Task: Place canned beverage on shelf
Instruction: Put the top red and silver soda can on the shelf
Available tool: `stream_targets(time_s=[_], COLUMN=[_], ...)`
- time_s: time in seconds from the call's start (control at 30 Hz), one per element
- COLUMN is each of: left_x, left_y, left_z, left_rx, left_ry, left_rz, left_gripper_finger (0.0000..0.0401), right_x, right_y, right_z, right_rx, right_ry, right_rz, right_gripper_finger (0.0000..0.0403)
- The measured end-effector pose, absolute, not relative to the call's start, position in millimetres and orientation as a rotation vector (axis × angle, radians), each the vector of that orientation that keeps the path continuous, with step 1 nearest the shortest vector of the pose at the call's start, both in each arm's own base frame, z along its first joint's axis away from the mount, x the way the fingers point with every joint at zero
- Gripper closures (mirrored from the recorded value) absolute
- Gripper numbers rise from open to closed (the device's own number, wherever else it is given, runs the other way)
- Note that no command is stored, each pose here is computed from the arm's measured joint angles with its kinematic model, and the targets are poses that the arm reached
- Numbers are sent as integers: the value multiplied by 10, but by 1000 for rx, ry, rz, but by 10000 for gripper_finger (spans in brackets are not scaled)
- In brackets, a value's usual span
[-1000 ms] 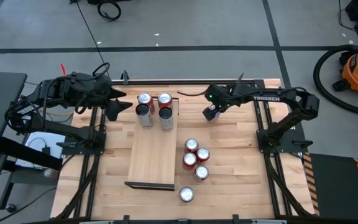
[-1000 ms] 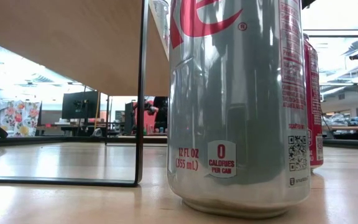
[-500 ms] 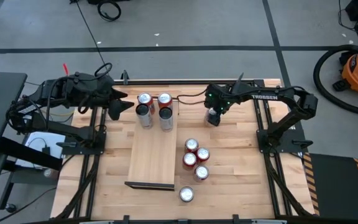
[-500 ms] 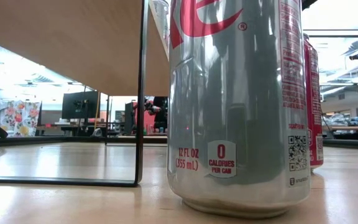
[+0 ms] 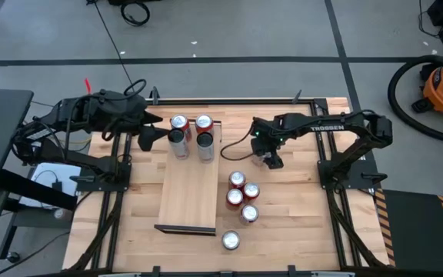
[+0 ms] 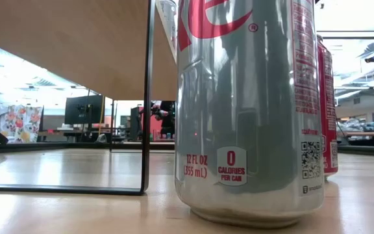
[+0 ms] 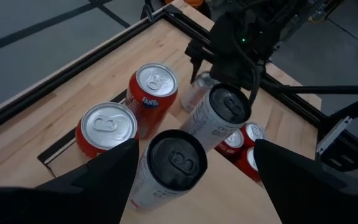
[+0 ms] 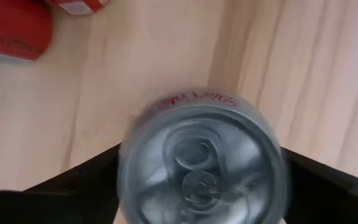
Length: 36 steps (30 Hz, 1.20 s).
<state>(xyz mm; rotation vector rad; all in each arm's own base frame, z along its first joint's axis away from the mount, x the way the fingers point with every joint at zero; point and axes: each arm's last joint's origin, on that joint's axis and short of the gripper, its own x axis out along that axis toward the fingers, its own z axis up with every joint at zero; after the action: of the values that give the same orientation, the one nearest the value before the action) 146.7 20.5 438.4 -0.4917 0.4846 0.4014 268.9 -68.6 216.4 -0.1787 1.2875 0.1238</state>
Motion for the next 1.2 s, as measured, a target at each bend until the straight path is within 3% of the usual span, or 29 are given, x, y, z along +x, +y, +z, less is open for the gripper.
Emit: stream_targets(time_s=[0.13,0.37,0.67,1.2], left_x=[1472,1470,1461,1462], left_y=[200,199,197,191], left_z=[4382,4382,4383,4382], left_rx=[-453,-363,-326,-360], left_ry=[499,514,520,520], left_rz=[371,344,329,316], left_gripper_finger=[72,72,72,72], right_x=[2722,2770,2619,1968], right_y=[-634,-604,-549,-483], right_z=[2168,2334,2768,2322], right_rx=[-172,-35,18,51], right_ry=[1277,1215,928,677], right_rz=[82,-45,-103,-187], right_gripper_finger=[10,15,17,21])
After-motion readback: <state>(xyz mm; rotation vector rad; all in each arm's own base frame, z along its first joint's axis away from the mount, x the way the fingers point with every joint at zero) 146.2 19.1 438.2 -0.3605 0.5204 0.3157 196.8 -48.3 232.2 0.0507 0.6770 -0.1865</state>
